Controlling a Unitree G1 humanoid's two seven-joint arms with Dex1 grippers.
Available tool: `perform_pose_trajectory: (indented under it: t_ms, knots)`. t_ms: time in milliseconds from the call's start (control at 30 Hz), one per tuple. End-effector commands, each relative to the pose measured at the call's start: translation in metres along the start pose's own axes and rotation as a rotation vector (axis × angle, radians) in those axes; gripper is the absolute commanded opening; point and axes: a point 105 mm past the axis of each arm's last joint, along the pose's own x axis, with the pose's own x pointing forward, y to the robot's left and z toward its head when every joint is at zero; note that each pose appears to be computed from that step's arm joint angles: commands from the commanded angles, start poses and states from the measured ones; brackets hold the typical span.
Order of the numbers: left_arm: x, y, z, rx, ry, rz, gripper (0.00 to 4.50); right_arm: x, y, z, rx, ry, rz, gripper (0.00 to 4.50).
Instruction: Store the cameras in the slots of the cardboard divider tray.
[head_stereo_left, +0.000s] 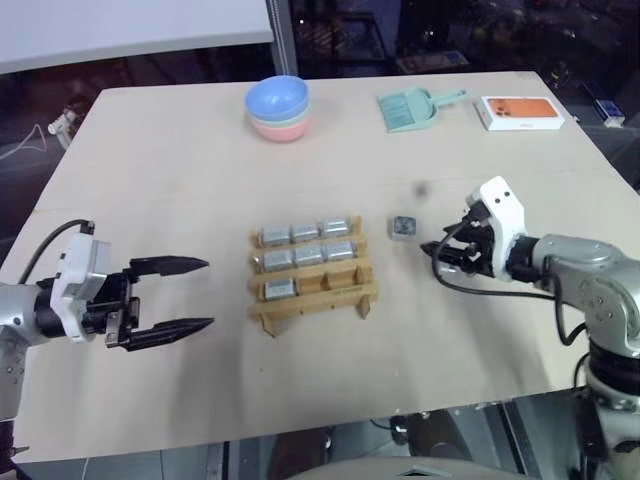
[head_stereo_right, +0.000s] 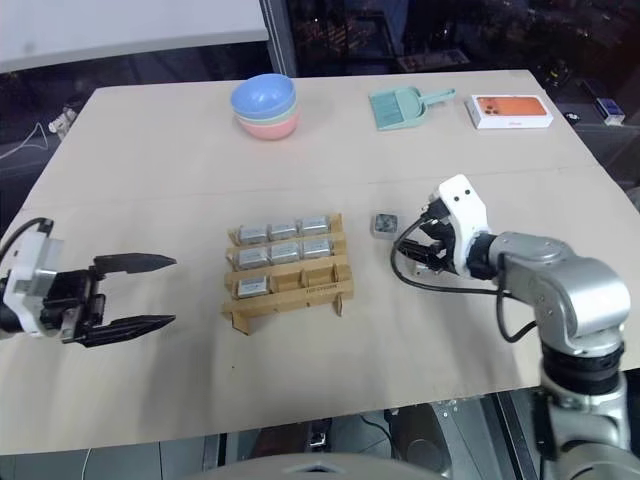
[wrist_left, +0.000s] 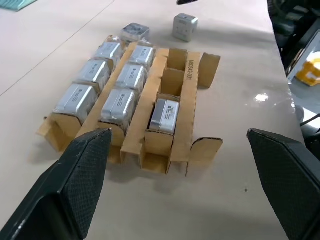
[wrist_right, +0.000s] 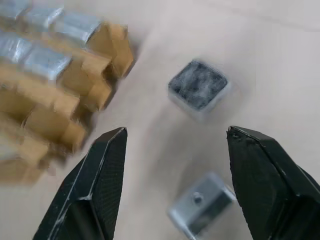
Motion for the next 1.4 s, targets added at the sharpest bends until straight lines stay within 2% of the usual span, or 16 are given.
perform_pose_trajectory:
  t_ms: [33, 167, 400, 800, 900, 1000, 1033, 1100, 1200, 1333, 1400]
  knots:
    - [-0.001, 0.005, 0.003, 0.021, 0.0, -0.014, 4.5, -0.012, -0.012, -0.005, -0.047, -0.032, -0.205, 3.12]
    - [0.001, 0.009, 0.004, 0.023, -0.001, -0.032, 4.5, -0.011, 0.002, -0.016, -0.02, -0.062, -0.268, 3.12]
    - [0.004, 0.017, 0.008, 0.036, 0.001, -0.054, 4.5, -0.006, 0.014, -0.033, 0.134, -0.064, -0.311, 3.12]
    - [0.004, 0.02, 0.01, 0.049, 0.002, -0.051, 4.5, 0.002, 0.006, -0.05, 0.234, -0.039, -0.362, 3.12]
    - [0.005, 0.02, 0.01, 0.05, 0.0, -0.049, 4.5, 0.004, 0.006, -0.047, 0.216, -0.047, -0.357, 2.45]
    - [0.005, 0.02, 0.01, 0.049, -0.001, -0.049, 4.5, 0.005, 0.005, -0.044, 0.189, -0.054, -0.349, 1.09]
    - [0.005, 0.019, 0.01, 0.049, -0.001, -0.049, 4.5, 0.005, 0.005, -0.043, 0.185, -0.056, -0.346, 0.76]
    - [0.006, 0.019, 0.01, 0.049, -0.001, -0.049, 4.5, 0.006, 0.006, -0.041, 0.169, -0.059, -0.333, 0.79]
    - [0.005, 0.019, 0.009, 0.048, -0.002, -0.046, 4.5, 0.005, 0.01, -0.029, 0.021, -0.088, -0.25, 0.79]
    - [0.003, 0.017, 0.008, 0.044, -0.002, -0.041, 4.5, 0.0, 0.022, 0.003, -0.225, -0.174, 0.01, 0.79]
    - [0.002, 0.016, 0.006, 0.042, 0.0, -0.039, 4.5, -0.007, 0.037, 0.021, -0.388, -0.218, 0.226, 0.79]
